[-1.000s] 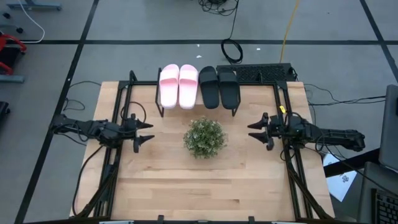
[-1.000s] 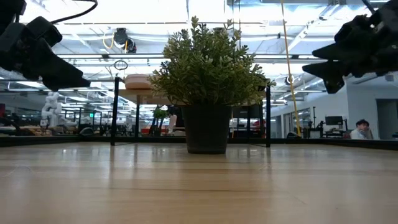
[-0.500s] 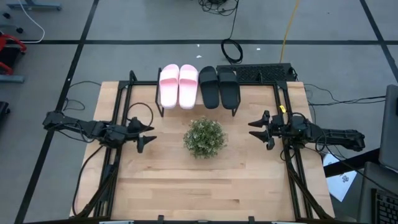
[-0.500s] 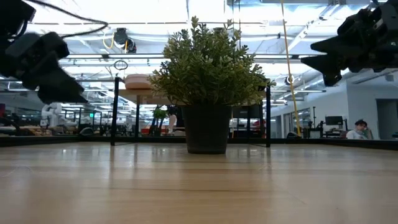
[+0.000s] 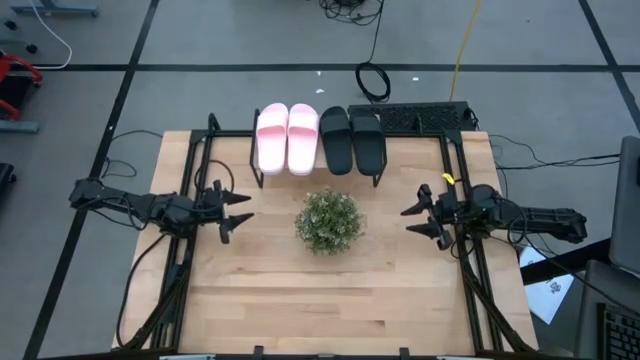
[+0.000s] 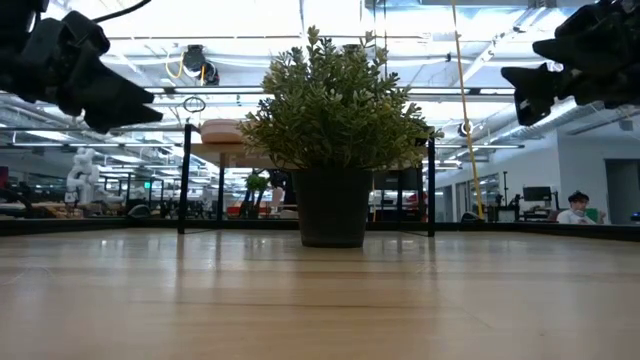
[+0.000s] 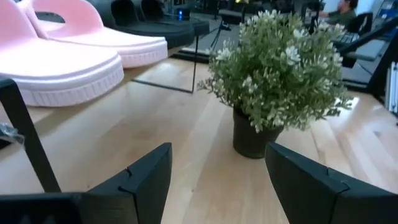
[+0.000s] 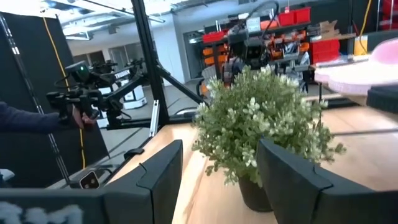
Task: Pick and place slides into the shelf
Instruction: Return to Home Position
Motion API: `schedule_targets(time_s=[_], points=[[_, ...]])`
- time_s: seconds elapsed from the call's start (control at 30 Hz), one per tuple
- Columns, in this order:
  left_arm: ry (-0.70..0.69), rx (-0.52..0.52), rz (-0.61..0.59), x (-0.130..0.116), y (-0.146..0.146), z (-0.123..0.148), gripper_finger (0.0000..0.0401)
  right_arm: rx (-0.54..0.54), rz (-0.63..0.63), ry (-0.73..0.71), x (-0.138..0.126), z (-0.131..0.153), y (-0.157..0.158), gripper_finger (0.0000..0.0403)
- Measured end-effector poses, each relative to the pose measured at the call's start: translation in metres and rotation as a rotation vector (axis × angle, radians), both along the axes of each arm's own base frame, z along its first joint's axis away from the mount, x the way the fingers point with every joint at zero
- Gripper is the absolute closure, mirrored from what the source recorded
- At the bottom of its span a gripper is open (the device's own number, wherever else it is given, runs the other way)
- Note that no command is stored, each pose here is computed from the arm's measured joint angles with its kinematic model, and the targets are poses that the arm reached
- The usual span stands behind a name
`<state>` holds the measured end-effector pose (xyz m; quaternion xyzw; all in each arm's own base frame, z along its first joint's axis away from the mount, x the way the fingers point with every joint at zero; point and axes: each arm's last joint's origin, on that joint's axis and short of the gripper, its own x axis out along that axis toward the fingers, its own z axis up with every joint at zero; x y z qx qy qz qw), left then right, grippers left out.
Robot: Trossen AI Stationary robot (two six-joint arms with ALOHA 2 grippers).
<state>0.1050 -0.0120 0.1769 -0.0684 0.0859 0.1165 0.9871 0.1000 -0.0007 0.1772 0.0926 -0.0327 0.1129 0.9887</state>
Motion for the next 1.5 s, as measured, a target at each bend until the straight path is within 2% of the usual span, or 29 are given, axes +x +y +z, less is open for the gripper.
schedule_targets(time_s=[0.33, 0.6, 0.93, 1.17, 1.5], points=[[0.048, 0.042, -0.066, -0.007, -0.004, -0.005, 0.0146, 0.026, 0.003, -0.021, 0.000, 0.003, 0.000, 0.0206], [-0.002, 0.058, -0.110, -0.022, -0.004, 0.003, 0.0146, 0.032, 0.004, -0.032, 0.000, 0.004, 0.000, 0.0206], [-0.015, 0.011, -0.084, -0.022, -0.003, 0.003, 0.0146, 0.014, 0.002, -0.033, 0.000, 0.004, 0.000, 0.0206], [-0.037, -0.104, -0.063, -0.022, -0.003, 0.003, 0.0146, 0.014, 0.003, -0.034, 0.000, 0.004, 0.000, 0.0206], [-0.038, -0.107, -0.063, -0.022, -0.003, 0.003, 0.0146, 0.014, 0.003, -0.034, 0.000, 0.004, 0.000, 0.0206]])
